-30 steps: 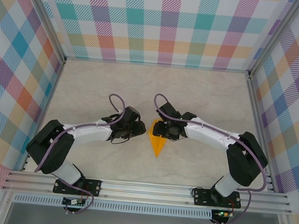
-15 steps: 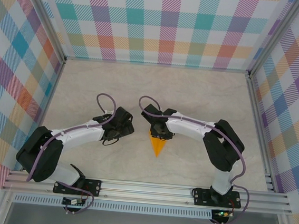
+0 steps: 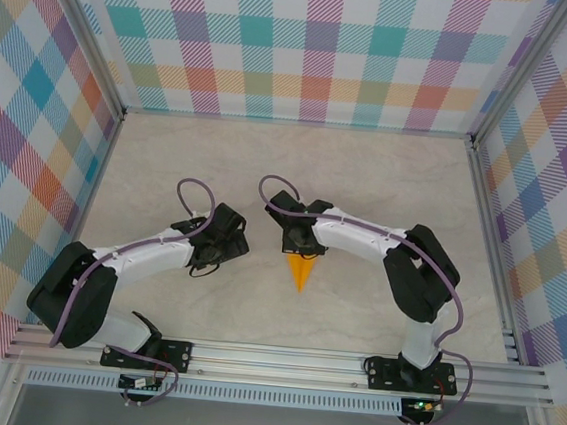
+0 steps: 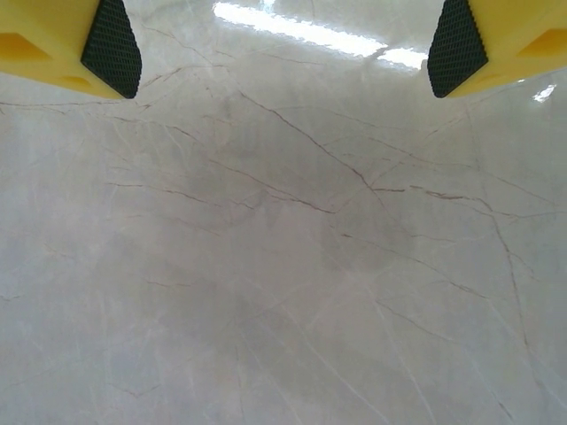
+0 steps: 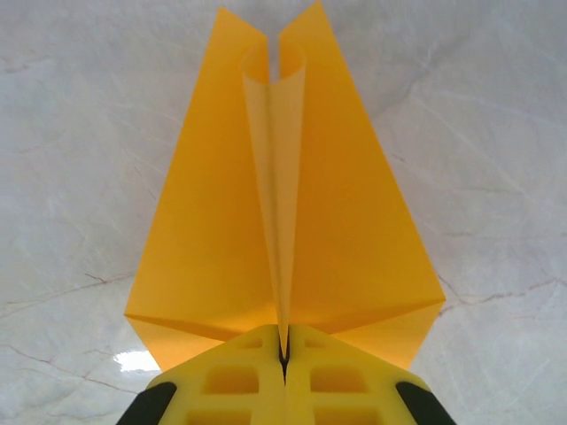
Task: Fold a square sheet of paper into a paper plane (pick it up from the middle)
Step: Move a paper plane to the center of the table.
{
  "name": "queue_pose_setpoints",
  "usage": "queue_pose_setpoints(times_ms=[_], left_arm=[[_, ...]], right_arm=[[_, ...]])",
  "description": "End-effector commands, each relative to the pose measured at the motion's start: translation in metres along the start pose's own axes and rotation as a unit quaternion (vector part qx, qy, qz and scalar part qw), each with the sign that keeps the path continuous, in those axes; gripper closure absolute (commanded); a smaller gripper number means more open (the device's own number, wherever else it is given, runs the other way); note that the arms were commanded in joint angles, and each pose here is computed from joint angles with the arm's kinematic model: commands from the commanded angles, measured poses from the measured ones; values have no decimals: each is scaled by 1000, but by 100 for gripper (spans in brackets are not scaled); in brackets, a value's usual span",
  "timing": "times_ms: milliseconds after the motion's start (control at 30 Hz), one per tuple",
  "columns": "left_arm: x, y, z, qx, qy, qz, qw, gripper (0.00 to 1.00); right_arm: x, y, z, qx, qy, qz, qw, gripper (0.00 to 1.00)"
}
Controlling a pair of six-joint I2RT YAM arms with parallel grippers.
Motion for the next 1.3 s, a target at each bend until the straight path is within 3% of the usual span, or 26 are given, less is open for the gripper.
queue_pose_setpoints(times_ms=[0,367,800,1067,1267], left_arm=[[0,12,-5,-19,-7,8,1000,12],[0,16,-8,-28,-5,22,999,2],[2,11,-1,-26,8,21,999,0],[-1,12,-6,-29,3,27,999,0],[-24,15,-30,-44,-47,41,997,0]], right_arm=[[-30,6,1,-12,-29,-21,999,100],[-96,16,39,-72,18,-35,997,99],[-122,19,49,-54,23,-6,998,94],[-129,26,12,-96,19,-3,995,58],[-138,1,-49,-107,-55,14,993,30]])
Point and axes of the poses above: each hand's point on the last joint's axis, 136 mm out from that joint toward the fingers, its own z axis out along the fingers, its own y axis along the line the jaws close on, x = y × z, the point moved 5 cm from there along -z, back along the fingers, and after that the axes turned 9 degrees about z, right-handed, at the moved point
